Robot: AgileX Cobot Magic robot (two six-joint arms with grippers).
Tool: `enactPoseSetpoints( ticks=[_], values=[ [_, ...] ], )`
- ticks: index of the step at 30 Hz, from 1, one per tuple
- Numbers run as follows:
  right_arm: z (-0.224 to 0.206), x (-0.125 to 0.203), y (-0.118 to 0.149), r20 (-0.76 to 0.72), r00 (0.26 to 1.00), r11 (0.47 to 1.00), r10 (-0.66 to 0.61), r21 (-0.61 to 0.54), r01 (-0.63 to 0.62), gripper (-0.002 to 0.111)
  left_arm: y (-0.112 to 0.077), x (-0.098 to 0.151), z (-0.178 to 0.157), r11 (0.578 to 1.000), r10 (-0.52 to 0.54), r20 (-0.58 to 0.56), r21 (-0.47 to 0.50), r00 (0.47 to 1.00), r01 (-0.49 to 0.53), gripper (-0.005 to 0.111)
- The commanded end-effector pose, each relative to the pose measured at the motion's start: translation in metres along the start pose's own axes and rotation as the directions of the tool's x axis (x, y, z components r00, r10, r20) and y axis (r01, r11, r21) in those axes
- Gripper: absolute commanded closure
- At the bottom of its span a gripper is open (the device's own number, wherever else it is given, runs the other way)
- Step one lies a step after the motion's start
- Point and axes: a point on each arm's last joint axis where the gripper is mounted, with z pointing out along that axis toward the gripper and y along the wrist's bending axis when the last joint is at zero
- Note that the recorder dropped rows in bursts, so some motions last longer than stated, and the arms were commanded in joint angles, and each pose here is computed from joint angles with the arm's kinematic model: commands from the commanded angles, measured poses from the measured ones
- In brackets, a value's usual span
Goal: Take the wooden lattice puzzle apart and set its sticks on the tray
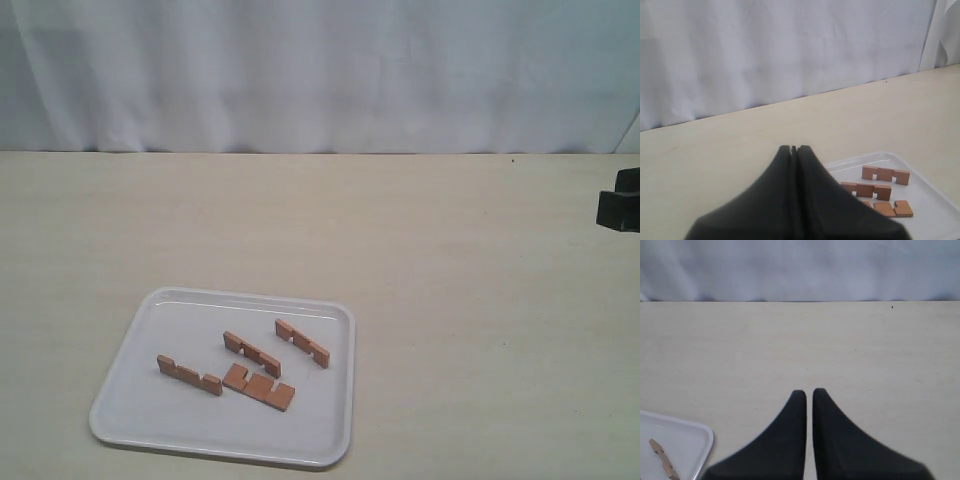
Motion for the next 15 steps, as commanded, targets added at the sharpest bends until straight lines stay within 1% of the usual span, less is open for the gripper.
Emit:
enactPoseSetpoints(
  ticks=[1,5,12,13,15],
  values=[
    [0.0,0.0,0.0,0.011,1.0,1.0,0.009,0.001,-0.009,0.104,0.0,0.0,0.0,1.0,-0.009,0.007,0.004,1.0,0.009,0.107],
    [0.0,0.0,0.0,0.011,1.0,1.0,0.009,0.001,-0.009,0.104,0.002,0.0,0.0,0.999,-0.014,0.006,-0.032,1.0,0.015,0.107],
    [0.0,0.0,0.0,0.011,1.0,1.0,0.009,0.001,-0.009,0.104,0.009,0.0,-0.001,0.987,-0.025,0.002,-0.157,1.0,0.025,0.107],
    [0.0,0.0,0.0,0.011,1.0,1.0,0.009,0.001,-0.009,0.104,0.011,0.0,-0.001,0.981,-0.028,0.001,-0.19,1.0,0.028,0.107],
    [0.0,0.0,0.0,0.011,1.0,1.0,0.009,0.001,-0.009,0.104,0.013,0.0,-0.002,0.974,-0.032,0.0,-0.226,1.0,0.031,0.107]
  ],
)
